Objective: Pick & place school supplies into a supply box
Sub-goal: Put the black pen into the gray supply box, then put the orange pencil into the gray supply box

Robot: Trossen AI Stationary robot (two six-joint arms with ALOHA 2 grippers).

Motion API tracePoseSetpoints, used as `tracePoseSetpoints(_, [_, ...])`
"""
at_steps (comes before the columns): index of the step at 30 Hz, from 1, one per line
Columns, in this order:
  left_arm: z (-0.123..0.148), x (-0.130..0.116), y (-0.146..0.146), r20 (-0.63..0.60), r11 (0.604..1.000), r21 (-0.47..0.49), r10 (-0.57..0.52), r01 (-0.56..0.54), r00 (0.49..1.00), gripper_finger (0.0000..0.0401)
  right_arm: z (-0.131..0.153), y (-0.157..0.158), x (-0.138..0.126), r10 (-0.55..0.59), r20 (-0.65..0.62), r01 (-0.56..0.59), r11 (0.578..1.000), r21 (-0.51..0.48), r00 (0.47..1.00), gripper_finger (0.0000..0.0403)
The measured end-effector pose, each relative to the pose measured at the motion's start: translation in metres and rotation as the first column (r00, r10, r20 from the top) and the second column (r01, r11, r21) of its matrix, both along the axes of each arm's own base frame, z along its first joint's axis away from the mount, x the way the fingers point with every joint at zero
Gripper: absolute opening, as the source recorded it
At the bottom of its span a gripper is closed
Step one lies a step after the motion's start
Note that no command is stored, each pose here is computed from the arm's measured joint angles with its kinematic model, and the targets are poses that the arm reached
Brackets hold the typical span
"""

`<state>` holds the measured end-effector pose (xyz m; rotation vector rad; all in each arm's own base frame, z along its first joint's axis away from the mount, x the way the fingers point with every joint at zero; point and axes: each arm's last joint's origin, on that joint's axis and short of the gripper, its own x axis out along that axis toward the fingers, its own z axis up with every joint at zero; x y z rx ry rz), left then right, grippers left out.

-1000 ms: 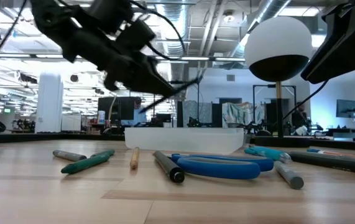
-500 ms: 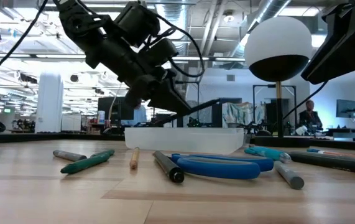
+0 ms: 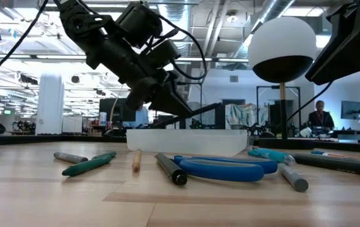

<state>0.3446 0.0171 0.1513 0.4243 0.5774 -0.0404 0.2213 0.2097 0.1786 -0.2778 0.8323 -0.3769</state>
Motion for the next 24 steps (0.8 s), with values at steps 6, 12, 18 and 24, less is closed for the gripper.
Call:
tracePoseSetpoints(6, [0.000,0.000,0.000,-0.002,1.000,0.001,0.010,-0.010,1.000,0.0106,0.000,0.000,0.000,-0.001,0.001,0.001,1.000,0.001,1.000,0.0116])
tracePoseSetpoints(12, [-0.002,-0.001,0.000,-0.017,1.000,-0.026,0.013,-0.013,1.000,0.0133,0.000,0.000,0.000,-0.075,0.036,0.072,0.994,0.077,0.997,0.0116])
tracePoseSetpoints(18, [-0.009,-0.006,-0.001,-0.110,0.996,-0.073,0.036,-0.045,0.993,0.0131,-0.003,-0.009,-0.004,-0.311,-0.001,0.302,0.922,0.243,0.950,0.0116])
tracePoseSetpoints(24, [-0.013,-0.010,-0.001,-0.168,0.995,-0.079,0.049,-0.063,0.985,0.0130,-0.005,-0.023,-0.004,-0.517,-0.092,0.517,0.796,0.315,0.851,0.0116])
